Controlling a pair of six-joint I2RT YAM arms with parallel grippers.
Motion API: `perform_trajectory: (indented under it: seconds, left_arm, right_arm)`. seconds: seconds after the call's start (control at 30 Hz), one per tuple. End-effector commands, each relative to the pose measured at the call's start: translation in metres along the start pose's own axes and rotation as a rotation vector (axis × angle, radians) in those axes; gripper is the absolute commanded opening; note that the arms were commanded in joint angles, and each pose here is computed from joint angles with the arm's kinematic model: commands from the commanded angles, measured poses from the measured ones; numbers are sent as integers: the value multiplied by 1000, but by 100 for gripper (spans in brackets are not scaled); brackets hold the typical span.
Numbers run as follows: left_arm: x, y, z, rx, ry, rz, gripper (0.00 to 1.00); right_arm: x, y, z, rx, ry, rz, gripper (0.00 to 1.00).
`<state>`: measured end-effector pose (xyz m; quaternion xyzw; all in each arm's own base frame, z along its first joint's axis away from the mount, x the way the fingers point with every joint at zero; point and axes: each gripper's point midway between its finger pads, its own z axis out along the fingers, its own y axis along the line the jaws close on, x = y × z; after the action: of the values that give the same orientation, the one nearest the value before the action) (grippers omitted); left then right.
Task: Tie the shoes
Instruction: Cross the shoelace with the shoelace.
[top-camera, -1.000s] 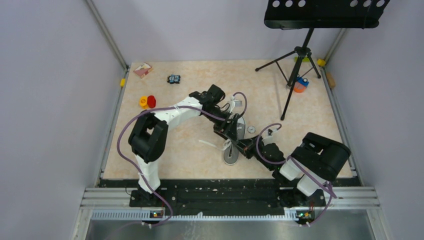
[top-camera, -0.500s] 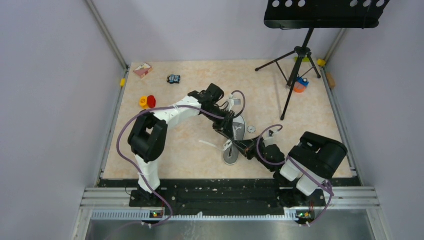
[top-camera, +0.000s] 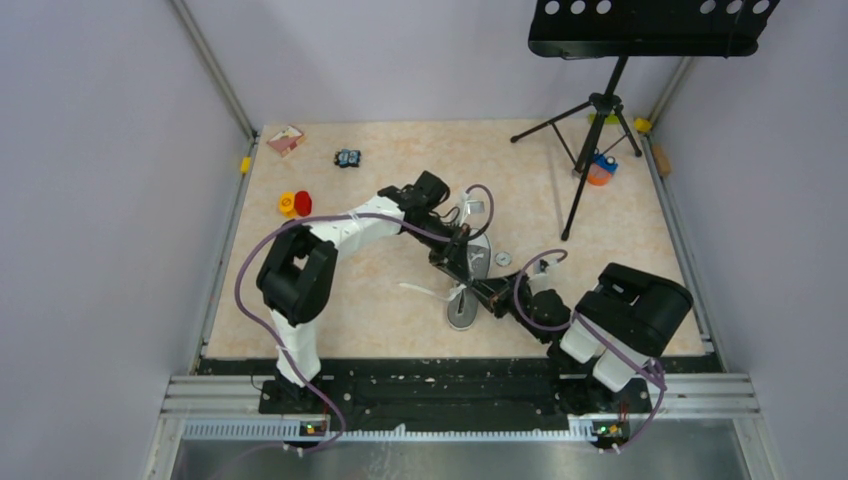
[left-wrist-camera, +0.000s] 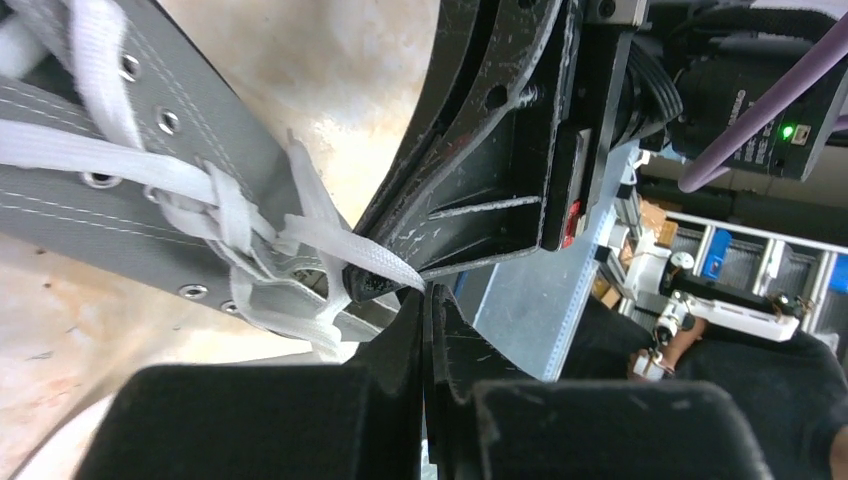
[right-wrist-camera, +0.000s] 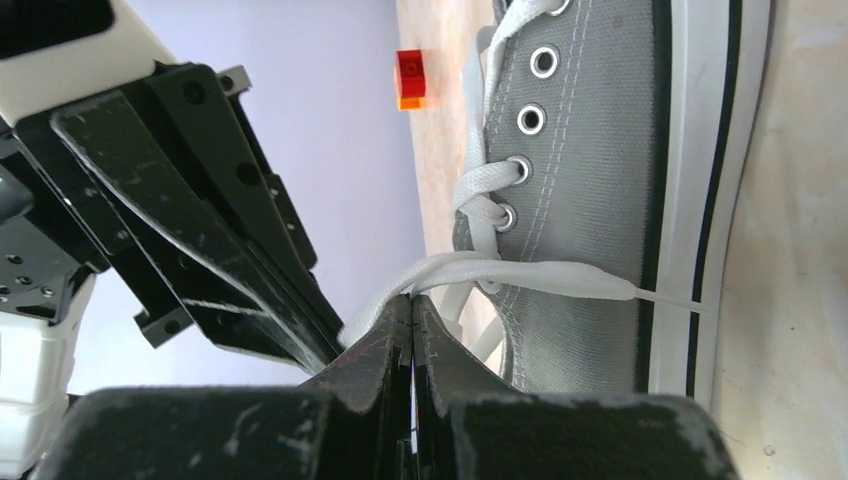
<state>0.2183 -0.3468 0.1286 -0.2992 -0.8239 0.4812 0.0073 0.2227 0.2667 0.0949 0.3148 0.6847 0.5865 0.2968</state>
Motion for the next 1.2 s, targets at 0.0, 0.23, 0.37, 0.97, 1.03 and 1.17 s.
perform_trajectory:
  seconds: [0.0, 0.23, 0.37, 0.97, 1.03, 1.17]
  left_arm:
    - [5, -21, 6, 106, 8, 19, 0]
    - [9, -37, 20, 157, 35, 36, 0]
    - [14, -24, 27, 108, 53, 19, 0]
    - [3, -17, 19, -12, 62, 50, 37]
    - [3, -15, 17, -31, 63, 54, 37]
    - [3, -12, 13, -58, 64, 57, 39]
  right_arm:
    - [-7, 19, -2, -87, -32, 11, 0]
    - [-7, 14, 0, -95, -32, 56, 0]
    - [-8, 4, 0, -64, -39, 63, 0]
    - [-4, 25, -4, -132, -13, 31, 0]
    - [-3, 27, -5, -138, -7, 33, 0]
    - [-1, 27, -7, -138, 3, 36, 0]
